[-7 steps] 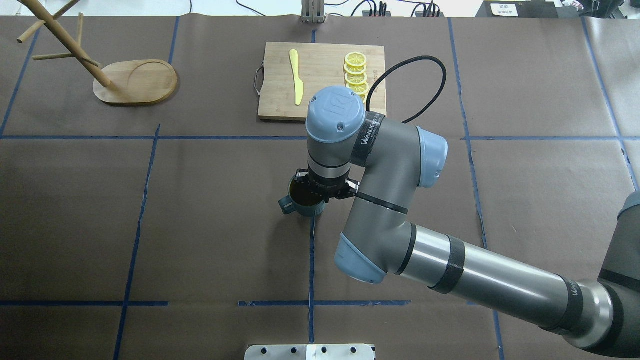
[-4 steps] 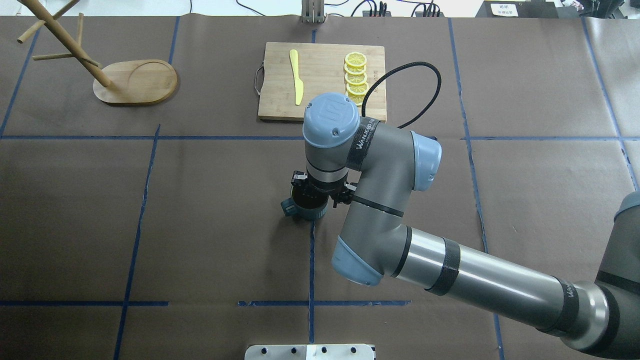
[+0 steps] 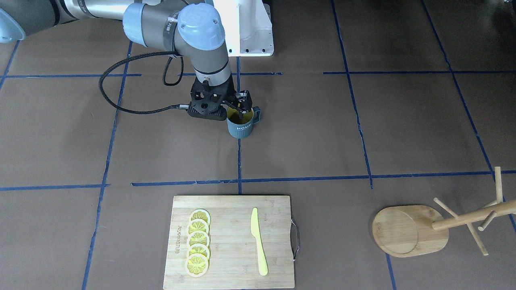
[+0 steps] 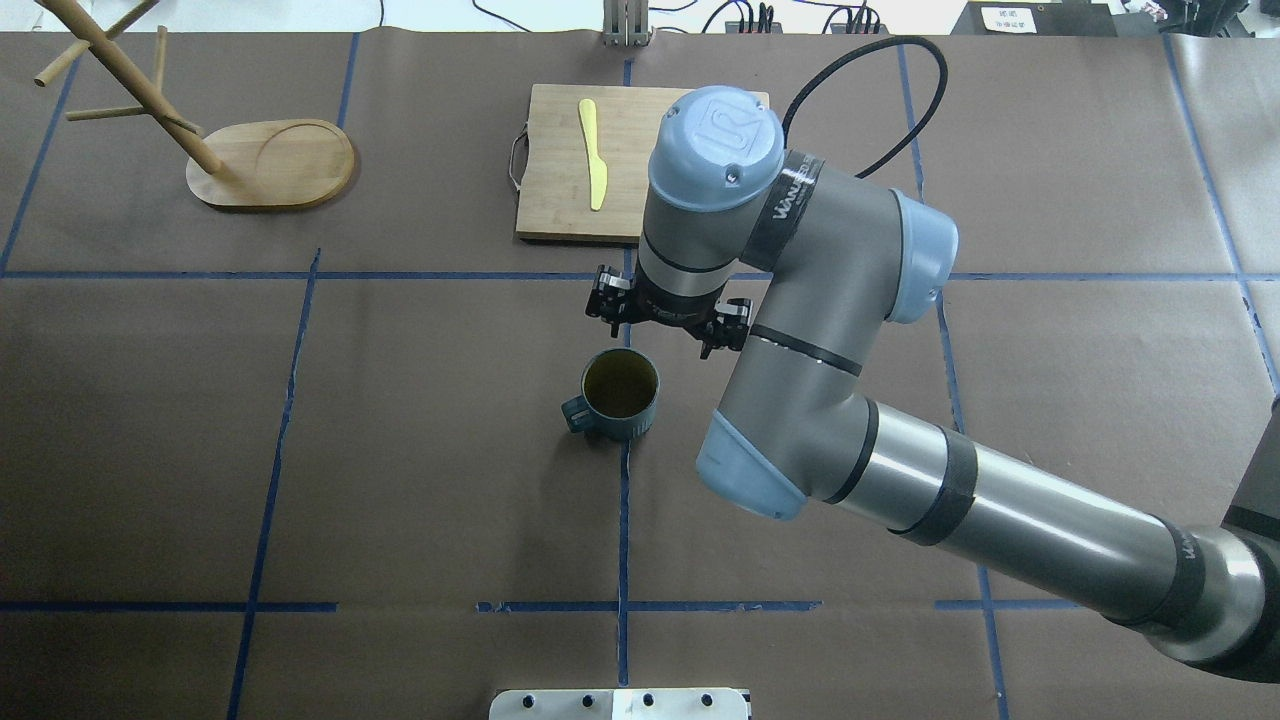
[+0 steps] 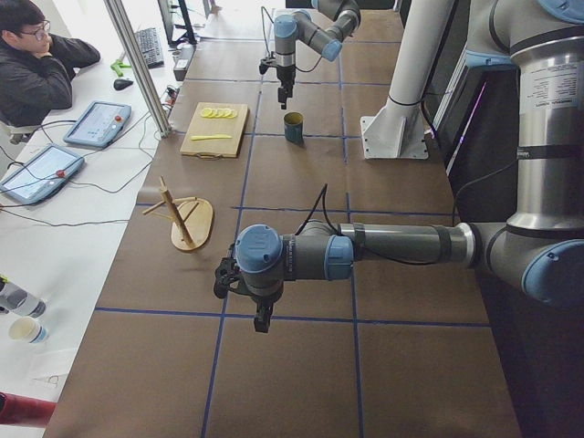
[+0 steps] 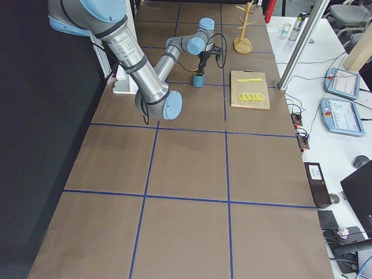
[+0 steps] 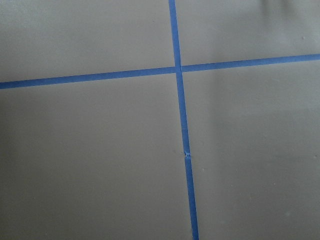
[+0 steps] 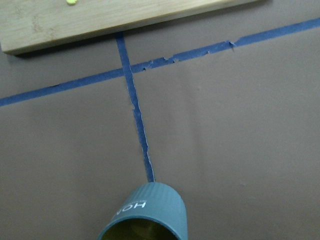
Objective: Hang cup on storage rack
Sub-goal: 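Open the right gripper and withdraw the right arm away from the mug, then reach the left gripper toward the teal mug and grasp its handle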
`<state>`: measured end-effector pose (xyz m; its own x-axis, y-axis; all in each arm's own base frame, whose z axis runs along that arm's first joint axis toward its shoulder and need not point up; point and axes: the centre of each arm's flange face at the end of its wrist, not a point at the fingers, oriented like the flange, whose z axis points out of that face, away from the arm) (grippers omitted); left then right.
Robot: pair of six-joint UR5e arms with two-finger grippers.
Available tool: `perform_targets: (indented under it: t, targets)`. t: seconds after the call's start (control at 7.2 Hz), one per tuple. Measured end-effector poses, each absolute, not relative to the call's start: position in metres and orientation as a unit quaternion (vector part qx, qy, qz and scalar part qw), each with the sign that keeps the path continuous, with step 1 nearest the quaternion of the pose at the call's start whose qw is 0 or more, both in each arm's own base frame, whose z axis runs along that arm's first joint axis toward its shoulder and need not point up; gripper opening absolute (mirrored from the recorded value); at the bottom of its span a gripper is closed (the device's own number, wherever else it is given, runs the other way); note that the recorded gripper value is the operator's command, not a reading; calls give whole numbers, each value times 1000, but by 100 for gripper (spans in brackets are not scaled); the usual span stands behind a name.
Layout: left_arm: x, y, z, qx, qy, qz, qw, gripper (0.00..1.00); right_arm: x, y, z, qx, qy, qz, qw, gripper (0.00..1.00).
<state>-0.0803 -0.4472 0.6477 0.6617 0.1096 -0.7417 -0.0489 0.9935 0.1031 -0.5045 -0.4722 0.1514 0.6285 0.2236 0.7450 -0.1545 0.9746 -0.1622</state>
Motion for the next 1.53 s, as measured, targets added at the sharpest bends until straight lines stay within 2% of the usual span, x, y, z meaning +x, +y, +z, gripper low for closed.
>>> perform_targets:
  t: [0.28,0.42,0.83,1.25,1.53]
  targets:
    - [-79,-456,637,51,407,50,910,100,-430,-514,186,-21,-422,84,903,100]
    - [-79,-462,631,72,405,59,910,100,-377,-542,224,-7,-416,60,907,100]
    - [-73,-475,616,130,399,91,903,100,-206,-585,378,28,-388,-49,920,100]
    - [-67,-479,605,151,397,109,899,100,-64,-550,522,40,-354,-132,925,100]
    - [-10,-501,564,234,389,205,867,100,-12,-511,577,33,-348,-143,926,100]
